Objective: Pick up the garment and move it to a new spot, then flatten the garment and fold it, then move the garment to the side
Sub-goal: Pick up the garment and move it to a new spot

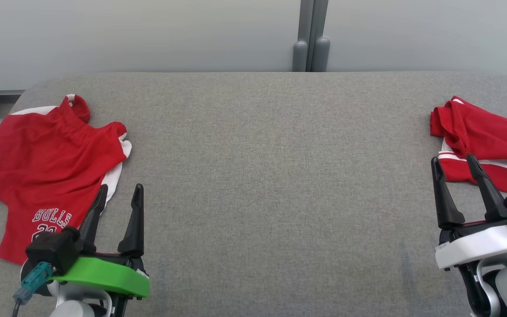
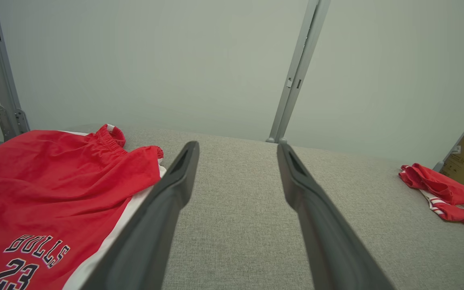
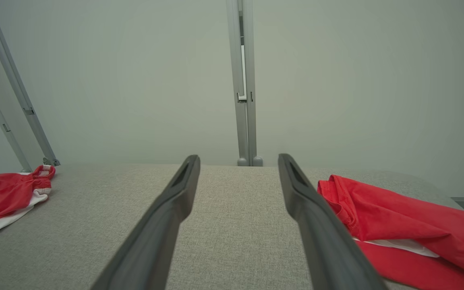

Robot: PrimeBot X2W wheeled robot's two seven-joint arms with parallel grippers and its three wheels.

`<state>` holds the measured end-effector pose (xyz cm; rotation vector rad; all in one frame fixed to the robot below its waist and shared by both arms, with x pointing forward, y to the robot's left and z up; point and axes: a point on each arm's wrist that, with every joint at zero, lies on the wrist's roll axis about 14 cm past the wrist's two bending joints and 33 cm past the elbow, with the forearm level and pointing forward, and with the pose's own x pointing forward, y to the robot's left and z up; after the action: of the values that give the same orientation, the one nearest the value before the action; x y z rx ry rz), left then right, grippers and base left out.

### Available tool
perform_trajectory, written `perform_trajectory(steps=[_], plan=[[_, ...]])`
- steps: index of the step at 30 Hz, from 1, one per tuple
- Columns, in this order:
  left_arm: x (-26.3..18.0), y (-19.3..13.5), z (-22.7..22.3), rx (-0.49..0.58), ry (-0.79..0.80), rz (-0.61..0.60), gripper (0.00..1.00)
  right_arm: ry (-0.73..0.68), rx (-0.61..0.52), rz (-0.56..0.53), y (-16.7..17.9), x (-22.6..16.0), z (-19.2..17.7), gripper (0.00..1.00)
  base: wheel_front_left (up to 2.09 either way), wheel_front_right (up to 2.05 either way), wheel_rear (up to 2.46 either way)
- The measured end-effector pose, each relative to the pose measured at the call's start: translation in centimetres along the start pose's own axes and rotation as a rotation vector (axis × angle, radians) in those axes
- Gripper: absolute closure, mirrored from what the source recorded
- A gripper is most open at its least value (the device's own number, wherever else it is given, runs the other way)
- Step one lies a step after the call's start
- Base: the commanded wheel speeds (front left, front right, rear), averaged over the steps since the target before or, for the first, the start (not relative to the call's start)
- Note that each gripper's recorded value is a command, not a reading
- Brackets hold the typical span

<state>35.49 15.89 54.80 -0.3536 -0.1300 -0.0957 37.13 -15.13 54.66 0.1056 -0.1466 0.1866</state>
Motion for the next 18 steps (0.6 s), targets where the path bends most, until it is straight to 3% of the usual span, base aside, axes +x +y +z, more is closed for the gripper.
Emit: perform_trajectory(steps=[18], plan=[[-0.19,-0.08,-0.24,-0.013,0.001,0.014,0.00,0.008,0.017,-0.013,0.08,-0.36,-0.36,0.00,0.00,0.00,0.00]])
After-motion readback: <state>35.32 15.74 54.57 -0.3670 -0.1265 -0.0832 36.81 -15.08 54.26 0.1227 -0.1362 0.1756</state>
